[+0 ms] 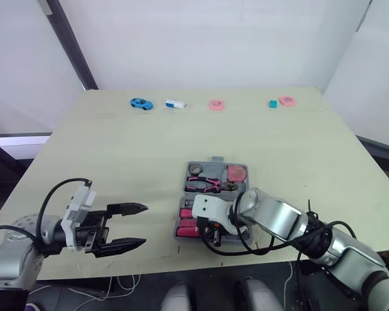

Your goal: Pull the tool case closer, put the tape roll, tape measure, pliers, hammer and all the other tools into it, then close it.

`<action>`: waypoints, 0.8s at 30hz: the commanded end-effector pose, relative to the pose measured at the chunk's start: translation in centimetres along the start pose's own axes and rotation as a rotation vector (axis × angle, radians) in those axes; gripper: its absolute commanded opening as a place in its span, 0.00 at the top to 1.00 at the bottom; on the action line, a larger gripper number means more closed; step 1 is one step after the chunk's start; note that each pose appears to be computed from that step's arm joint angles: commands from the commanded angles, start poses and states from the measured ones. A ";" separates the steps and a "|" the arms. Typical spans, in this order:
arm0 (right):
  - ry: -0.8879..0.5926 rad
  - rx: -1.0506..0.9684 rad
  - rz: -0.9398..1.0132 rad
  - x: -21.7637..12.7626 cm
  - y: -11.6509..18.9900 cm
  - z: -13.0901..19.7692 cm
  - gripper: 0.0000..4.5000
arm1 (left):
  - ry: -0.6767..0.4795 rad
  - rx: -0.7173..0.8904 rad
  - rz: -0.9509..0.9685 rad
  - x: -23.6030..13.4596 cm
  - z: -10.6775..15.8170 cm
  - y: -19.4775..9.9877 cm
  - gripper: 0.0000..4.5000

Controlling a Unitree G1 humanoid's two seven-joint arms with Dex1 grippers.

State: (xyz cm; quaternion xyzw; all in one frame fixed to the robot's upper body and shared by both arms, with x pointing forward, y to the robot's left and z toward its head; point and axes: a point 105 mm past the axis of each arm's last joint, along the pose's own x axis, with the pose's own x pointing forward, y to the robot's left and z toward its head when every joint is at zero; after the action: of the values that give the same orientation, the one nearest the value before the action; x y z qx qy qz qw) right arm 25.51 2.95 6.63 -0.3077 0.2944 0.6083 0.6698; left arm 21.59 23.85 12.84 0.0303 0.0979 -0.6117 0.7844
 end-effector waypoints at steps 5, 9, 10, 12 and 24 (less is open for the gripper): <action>-0.112 -0.031 0.001 -0.3 -0.1 1.4 0.51 | -0.004 0.038 -0.042 -0.5 0.6 -0.7 0.00; -0.258 -0.033 -0.005 -1.7 -0.5 1.7 0.51 | -0.006 0.038 -0.041 -0.4 0.6 -0.6 0.00; -0.302 -0.034 -0.012 -2.1 -0.7 1.7 0.51 | -0.007 0.038 -0.041 -0.4 0.6 -0.6 0.00; -0.399 -0.022 -0.013 -2.9 -0.8 1.5 0.51 | -0.009 0.037 -0.041 -0.3 0.5 -0.5 0.00; -0.626 0.096 -0.030 -2.8 -0.8 -1.5 0.98 | -0.022 0.032 -0.046 -0.1 0.1 -0.4 0.00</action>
State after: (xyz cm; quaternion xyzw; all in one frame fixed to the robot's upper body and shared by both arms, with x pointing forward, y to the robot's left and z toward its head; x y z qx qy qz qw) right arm 25.73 -0.24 6.95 -0.0774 0.1307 0.6513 0.7435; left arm 21.74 23.95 12.72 0.0284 0.0907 -0.6090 0.7874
